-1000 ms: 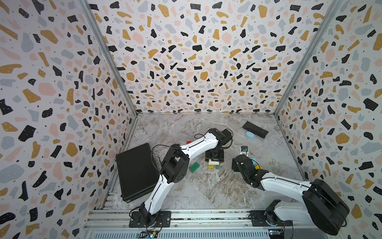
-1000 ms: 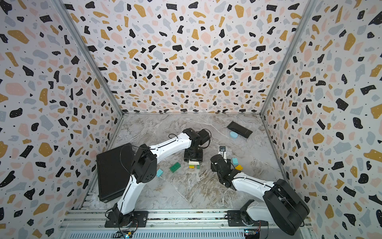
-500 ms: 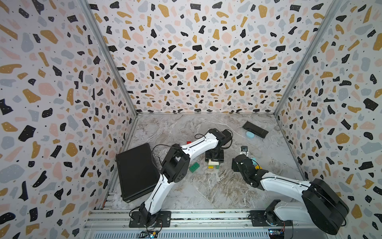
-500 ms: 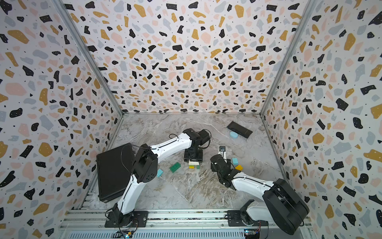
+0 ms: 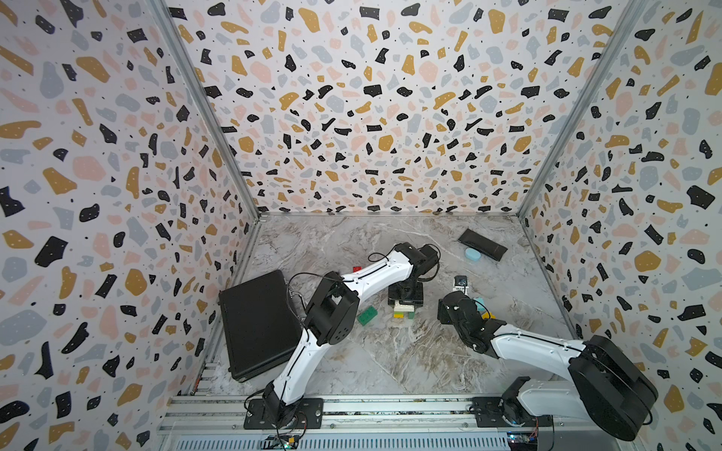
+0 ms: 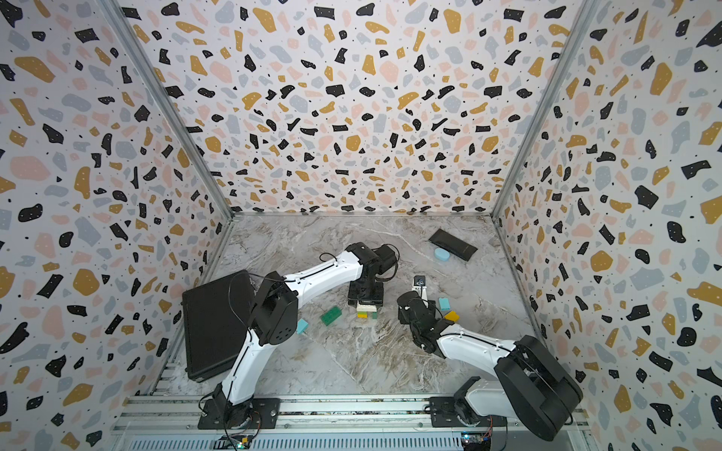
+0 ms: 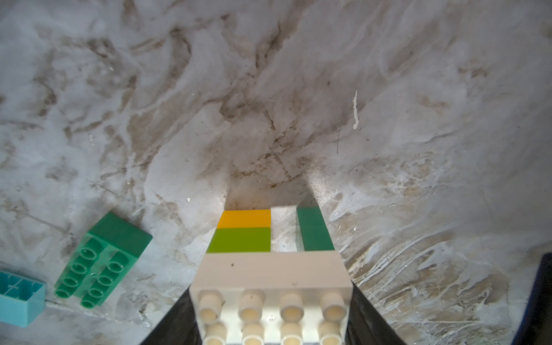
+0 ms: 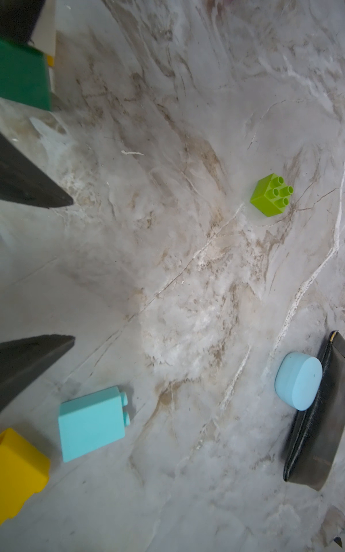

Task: Assemble the letter h with lego
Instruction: Assemble the lego brick with the lego brick.

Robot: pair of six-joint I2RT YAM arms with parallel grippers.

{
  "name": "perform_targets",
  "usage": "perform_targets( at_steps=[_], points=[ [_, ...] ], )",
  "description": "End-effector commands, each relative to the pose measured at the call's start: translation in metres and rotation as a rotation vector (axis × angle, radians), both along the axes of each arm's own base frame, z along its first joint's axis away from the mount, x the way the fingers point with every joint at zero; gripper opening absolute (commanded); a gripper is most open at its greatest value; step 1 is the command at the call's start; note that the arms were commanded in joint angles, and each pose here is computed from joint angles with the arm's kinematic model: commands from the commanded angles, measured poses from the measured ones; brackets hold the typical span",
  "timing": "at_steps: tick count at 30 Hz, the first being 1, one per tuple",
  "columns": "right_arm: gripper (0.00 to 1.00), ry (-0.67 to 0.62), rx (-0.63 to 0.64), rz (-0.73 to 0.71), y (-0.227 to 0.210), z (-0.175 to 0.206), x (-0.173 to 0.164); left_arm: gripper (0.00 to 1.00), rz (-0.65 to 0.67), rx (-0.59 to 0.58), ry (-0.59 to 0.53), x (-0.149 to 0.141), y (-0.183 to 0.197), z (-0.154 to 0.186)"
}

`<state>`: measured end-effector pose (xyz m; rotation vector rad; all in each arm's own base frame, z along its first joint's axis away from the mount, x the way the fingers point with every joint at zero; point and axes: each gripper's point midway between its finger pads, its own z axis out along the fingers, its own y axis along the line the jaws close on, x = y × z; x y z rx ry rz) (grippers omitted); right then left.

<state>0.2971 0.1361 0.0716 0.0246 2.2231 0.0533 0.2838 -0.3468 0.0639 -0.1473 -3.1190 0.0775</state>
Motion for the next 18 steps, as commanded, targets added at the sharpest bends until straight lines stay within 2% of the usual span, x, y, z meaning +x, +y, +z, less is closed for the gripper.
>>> perform_targets(
  at_steps=[1,18],
  points=[
    [0.68,-0.018,0.013,-0.004,0.0041,0.0123,0.0073,0.00,0.001,-0.023,-0.026,-0.0010,-0.0025,0.0159],
    [0.68,-0.006,0.011,0.006,0.0067,0.0103,0.0080,0.00,-0.048,0.009,-0.074,-0.0053,-0.0004,0.0212]
  ],
)
